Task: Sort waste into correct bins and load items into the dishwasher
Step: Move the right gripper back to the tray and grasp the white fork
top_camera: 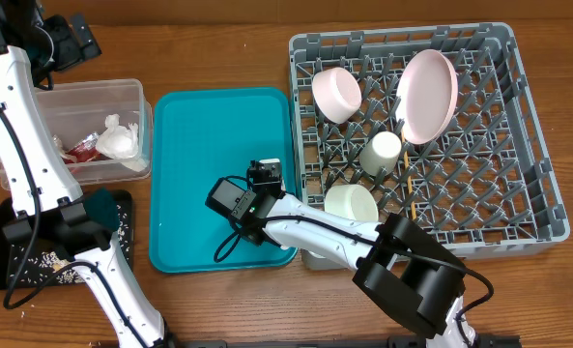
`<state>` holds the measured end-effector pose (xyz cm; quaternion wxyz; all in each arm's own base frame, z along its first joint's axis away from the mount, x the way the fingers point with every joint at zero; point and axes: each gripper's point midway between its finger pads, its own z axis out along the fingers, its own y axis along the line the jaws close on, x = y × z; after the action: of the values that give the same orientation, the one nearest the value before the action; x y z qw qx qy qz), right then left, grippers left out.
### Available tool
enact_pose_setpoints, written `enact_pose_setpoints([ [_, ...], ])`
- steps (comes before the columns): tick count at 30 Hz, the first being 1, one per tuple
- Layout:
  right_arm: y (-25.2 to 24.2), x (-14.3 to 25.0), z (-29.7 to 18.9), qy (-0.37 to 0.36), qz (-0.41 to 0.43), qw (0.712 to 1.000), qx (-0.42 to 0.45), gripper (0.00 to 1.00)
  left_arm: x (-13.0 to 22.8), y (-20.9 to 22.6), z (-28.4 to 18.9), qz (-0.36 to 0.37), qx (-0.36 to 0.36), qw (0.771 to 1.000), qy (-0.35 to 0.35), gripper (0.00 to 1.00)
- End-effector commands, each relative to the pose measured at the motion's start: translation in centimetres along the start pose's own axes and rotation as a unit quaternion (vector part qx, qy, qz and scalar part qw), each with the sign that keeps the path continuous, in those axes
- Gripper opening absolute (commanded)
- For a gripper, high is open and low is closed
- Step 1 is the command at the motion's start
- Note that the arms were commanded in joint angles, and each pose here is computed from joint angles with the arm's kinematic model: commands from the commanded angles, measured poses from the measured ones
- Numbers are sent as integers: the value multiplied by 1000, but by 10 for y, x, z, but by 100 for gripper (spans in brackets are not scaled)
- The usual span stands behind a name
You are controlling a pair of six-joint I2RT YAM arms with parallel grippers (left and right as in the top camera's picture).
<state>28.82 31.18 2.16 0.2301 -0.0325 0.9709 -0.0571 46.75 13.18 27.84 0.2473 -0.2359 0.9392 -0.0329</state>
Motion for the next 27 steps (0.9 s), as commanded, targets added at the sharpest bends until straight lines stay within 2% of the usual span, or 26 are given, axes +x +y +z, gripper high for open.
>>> enact_pose_setpoints([
  [1, -3, -3, 2, -9, 5, 1000, 9, 30, -1, -3, -9, -4, 6, 1000, -8, 100],
  [17, -10, 4, 13, 26, 11, 1000, 11, 31, -1, -3, -9, -4, 6, 1000, -8, 100],
  [27, 8, 16, 13, 71, 20, 996, -41, 31, -1, -3, -9, -4, 6, 1000, -8, 100],
])
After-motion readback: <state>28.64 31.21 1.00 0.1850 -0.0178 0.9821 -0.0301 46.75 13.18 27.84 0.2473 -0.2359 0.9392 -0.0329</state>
